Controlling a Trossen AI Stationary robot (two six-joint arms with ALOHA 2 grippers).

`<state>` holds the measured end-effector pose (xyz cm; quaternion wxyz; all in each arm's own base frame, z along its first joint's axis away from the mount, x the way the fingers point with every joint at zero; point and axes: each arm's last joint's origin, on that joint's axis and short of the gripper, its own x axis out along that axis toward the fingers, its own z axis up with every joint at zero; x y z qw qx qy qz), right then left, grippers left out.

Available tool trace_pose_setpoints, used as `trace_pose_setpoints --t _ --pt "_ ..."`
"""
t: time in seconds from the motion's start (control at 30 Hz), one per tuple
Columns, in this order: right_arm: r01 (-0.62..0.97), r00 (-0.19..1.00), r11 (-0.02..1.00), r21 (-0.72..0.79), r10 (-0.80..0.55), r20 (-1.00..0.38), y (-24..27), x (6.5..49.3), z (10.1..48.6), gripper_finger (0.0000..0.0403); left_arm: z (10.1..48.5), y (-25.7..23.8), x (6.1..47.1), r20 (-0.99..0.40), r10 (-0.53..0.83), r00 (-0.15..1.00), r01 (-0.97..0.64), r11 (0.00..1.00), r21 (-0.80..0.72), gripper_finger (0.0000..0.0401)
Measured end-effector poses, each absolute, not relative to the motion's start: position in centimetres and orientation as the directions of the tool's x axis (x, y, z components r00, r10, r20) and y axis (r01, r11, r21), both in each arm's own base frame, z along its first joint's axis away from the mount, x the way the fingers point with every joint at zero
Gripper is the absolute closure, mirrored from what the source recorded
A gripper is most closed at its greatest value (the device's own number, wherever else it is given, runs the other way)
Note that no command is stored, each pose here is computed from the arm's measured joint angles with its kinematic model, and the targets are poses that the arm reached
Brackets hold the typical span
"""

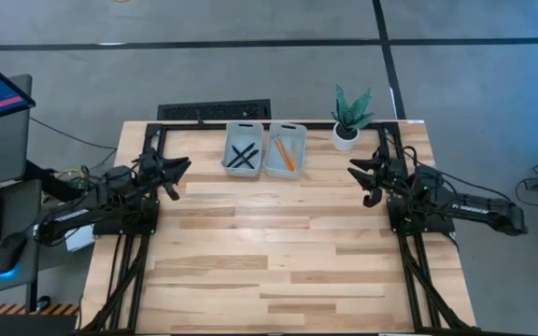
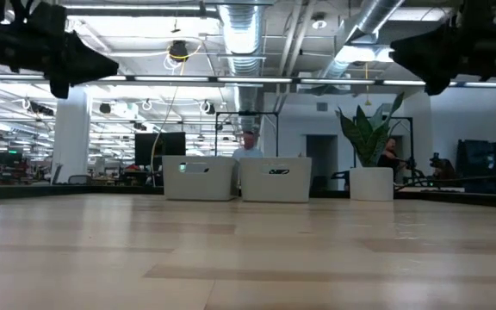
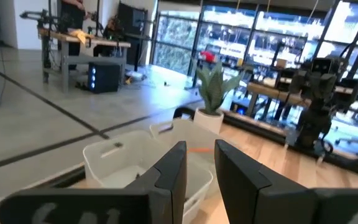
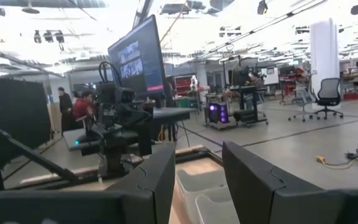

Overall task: Sort pens & pencils
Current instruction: Return to Home Position

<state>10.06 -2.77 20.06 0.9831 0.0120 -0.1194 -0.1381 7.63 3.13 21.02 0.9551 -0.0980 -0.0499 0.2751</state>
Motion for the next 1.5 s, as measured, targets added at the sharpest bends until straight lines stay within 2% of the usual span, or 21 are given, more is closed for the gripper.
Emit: trace_pose_setpoints --t 0.27,0.47,0.7,1.0,1.33,1.5 --pt "0.271 0.937 0.961 0.059 -0.278 0.214 -2.8 10.0 18.8 0.0246 19.2 3.3 8.1 -0.016 0.538 0.843 -0.527 0.821 -0.220 0.0328" --pt "0.272 0.938 0.961 0.059 -0.278 0.209 -2.8 10.0 18.7 0.0246 18.1 3.3 8.8 0.024 0.474 0.880 -0.457 0.860 -0.227 0.0328" --pt "0.267 0.944 0.960 0.087 -0.279 0.177 -2.8 10.0 18.4 0.0246 17.5 3.3 8.9 0.007 0.472 0.882 -0.458 0.860 -0.223 0.0328" --pt "0.260 0.955 0.948 0.184 -0.281 0.093 -2.8 10.2 17.6 0.0246 17.4 3.3 8.9 0.003 0.472 0.881 -0.462 0.863 -0.206 0.0328" --pt "0.295 0.954 0.938 0.181 -0.280 -0.103 -2.8 10.2 15.7 0.0246 17.4 3.3 8.9 0.000 0.473 0.881 -0.465 0.867 -0.179 0.0328" --pt "0.296 0.953 0.938 0.180 -0.278 -0.121 -2.8 10.2 15.5 0.0246 17.4 3.3 8.9 -0.001 0.473 0.881 -0.466 0.867 -0.178 0.0328"
